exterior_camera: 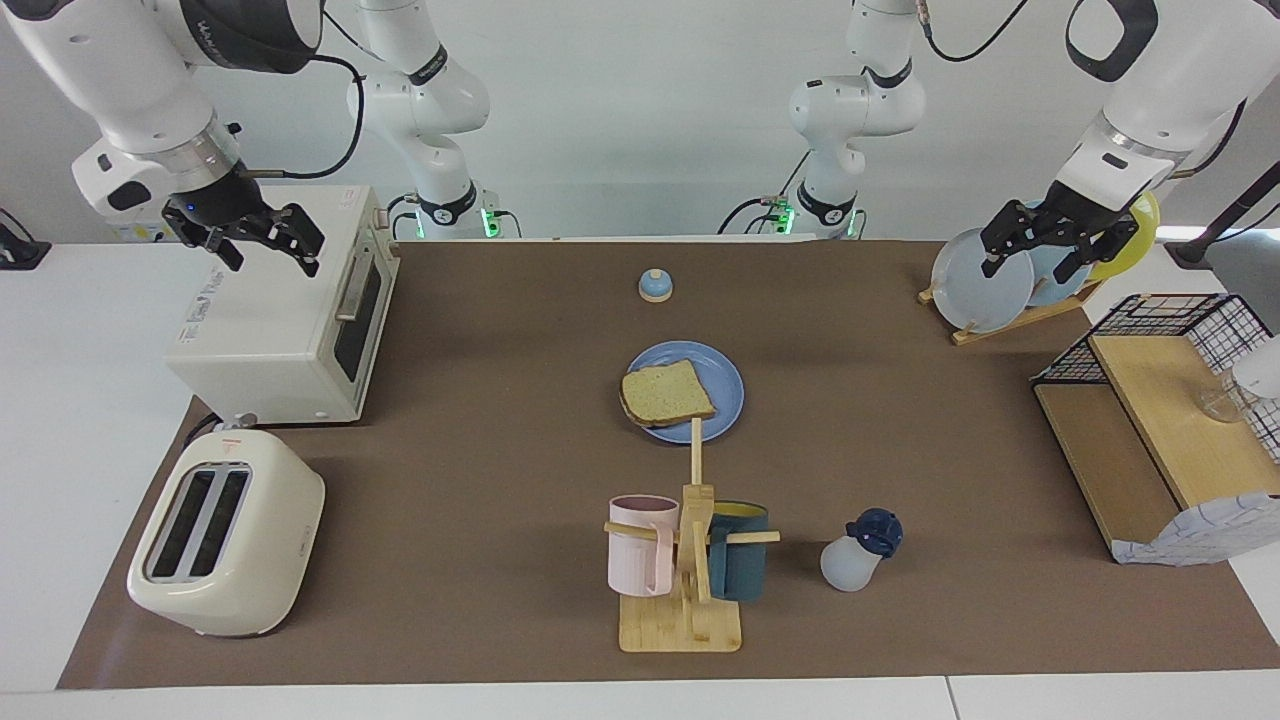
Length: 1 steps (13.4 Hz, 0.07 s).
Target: Put bread on plate and add seasoning
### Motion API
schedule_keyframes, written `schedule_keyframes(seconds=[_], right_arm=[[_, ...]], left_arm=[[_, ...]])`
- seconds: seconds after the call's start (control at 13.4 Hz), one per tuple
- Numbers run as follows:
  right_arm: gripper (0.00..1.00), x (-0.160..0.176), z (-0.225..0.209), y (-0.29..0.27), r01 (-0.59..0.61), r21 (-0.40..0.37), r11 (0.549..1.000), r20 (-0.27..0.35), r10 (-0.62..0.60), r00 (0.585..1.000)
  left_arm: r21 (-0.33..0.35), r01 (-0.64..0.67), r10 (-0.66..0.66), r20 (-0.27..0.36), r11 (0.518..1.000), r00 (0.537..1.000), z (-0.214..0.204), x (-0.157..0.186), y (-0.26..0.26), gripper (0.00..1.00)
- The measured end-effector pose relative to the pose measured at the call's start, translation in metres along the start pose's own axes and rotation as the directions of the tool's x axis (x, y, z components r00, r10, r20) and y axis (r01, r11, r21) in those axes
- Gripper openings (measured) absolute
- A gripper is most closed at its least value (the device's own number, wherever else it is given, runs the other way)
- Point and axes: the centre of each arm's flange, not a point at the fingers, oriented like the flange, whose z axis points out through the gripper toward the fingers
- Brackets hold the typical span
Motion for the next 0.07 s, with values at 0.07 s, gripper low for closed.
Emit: schedule_keyframes(seconds=[0.07], right_arm=[[1.00,0.0000,0.0000,0.0000,0.000,0.000,1.000,0.000,0.000,1.000]], left_arm=[[0.000,-0.001,0.001,0.001,1.000,1.000,0.0008,0.0004,0.0007,1.00]])
